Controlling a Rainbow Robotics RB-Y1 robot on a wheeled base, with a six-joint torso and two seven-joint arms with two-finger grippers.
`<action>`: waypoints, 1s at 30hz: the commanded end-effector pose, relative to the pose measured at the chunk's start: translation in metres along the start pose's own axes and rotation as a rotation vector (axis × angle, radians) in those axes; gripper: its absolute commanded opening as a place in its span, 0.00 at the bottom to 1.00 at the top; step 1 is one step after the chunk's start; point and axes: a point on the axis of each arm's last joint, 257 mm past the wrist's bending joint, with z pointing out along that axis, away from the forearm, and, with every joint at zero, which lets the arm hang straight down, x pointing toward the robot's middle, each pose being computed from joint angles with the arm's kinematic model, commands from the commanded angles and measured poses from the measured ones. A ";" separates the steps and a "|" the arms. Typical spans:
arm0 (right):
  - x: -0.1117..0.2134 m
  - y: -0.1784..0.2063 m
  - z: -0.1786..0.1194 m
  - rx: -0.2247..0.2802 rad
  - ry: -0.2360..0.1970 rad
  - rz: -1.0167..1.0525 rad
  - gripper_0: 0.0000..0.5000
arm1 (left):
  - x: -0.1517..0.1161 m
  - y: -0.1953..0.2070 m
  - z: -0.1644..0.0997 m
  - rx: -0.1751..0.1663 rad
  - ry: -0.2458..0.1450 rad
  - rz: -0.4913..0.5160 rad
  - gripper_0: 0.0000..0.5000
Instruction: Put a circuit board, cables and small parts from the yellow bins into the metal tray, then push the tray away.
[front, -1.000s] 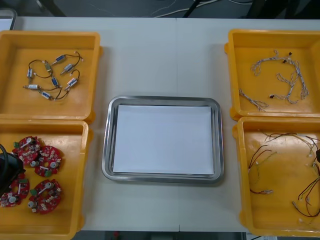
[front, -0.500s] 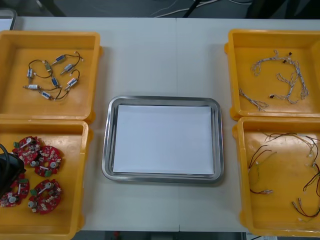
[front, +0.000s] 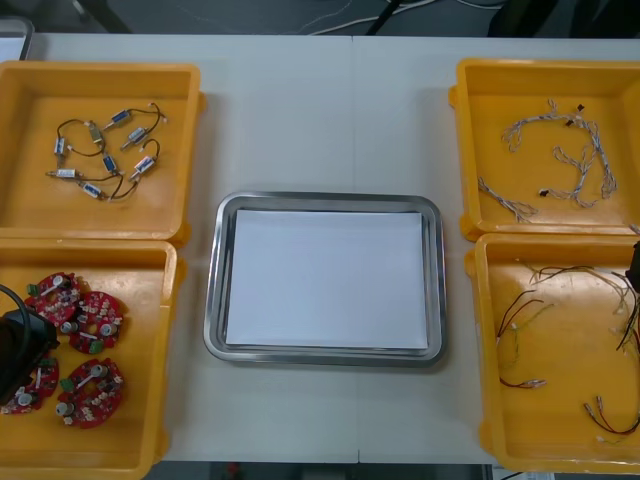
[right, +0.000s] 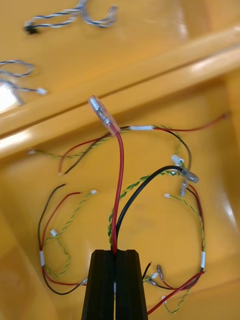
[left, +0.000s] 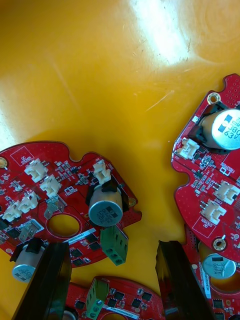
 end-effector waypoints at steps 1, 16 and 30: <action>-0.013 0.024 -0.017 -0.019 -0.024 -0.236 0.00 | 0.012 0.003 0.005 -0.010 0.010 -0.090 1.00; 0.009 0.055 -0.036 -0.123 0.048 -0.785 0.00 | 0.013 0.002 0.009 -0.012 0.006 -0.108 1.00; 0.034 0.076 -0.048 -0.069 0.016 -1.102 0.00 | 0.012 0.002 0.011 -0.016 -0.007 -0.106 0.95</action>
